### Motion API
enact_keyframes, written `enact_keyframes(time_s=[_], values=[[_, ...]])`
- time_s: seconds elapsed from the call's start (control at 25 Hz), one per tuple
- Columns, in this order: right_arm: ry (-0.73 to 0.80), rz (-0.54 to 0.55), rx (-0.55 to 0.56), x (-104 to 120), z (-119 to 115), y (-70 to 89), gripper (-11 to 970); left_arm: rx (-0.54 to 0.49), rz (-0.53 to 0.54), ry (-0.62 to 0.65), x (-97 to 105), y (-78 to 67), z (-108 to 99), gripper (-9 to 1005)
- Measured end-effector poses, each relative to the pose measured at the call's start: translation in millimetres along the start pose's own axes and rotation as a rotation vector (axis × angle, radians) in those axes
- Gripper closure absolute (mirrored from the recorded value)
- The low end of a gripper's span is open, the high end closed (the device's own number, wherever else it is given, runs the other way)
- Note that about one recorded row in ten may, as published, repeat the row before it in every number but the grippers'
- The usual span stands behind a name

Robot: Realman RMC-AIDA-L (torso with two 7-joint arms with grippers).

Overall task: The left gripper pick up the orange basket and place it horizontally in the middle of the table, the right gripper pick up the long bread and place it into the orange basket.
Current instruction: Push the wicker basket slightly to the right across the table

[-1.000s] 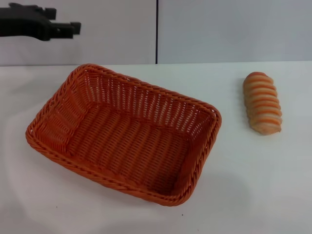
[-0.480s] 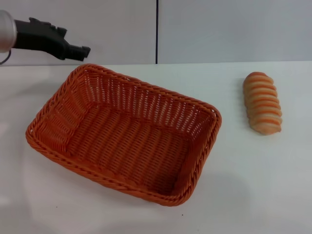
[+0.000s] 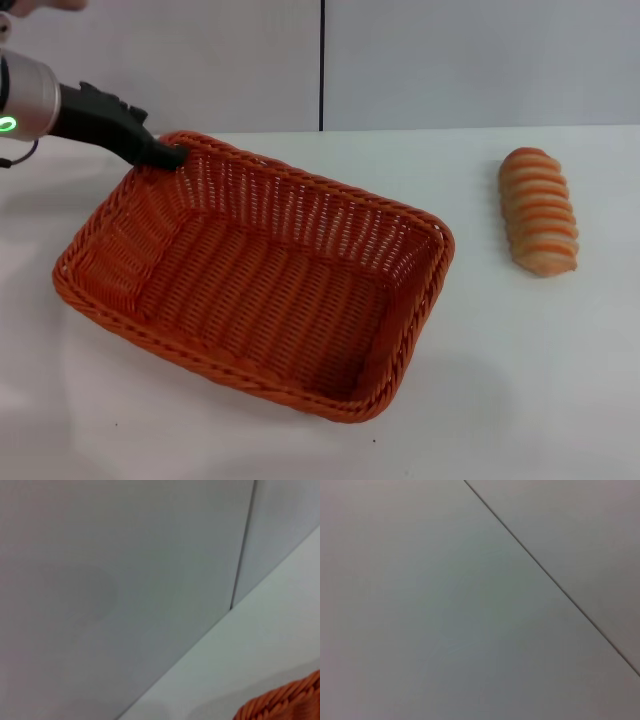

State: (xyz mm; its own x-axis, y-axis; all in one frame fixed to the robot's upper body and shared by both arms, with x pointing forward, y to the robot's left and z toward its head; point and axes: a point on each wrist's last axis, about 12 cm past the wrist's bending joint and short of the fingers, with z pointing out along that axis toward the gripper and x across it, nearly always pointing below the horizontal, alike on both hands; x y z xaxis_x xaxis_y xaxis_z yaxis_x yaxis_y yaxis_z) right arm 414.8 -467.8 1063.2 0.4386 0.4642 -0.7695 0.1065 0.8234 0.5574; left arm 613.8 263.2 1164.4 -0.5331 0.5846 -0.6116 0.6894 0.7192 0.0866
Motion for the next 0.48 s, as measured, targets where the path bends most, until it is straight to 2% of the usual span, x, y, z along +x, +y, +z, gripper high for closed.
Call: enact_keyframes(time_s=[0.48], values=[[0.006,0.001,0.005,0.9,3.5,-0.2,178,0.03,0.004,0.038,2.9,-5.7,15.3,228]])
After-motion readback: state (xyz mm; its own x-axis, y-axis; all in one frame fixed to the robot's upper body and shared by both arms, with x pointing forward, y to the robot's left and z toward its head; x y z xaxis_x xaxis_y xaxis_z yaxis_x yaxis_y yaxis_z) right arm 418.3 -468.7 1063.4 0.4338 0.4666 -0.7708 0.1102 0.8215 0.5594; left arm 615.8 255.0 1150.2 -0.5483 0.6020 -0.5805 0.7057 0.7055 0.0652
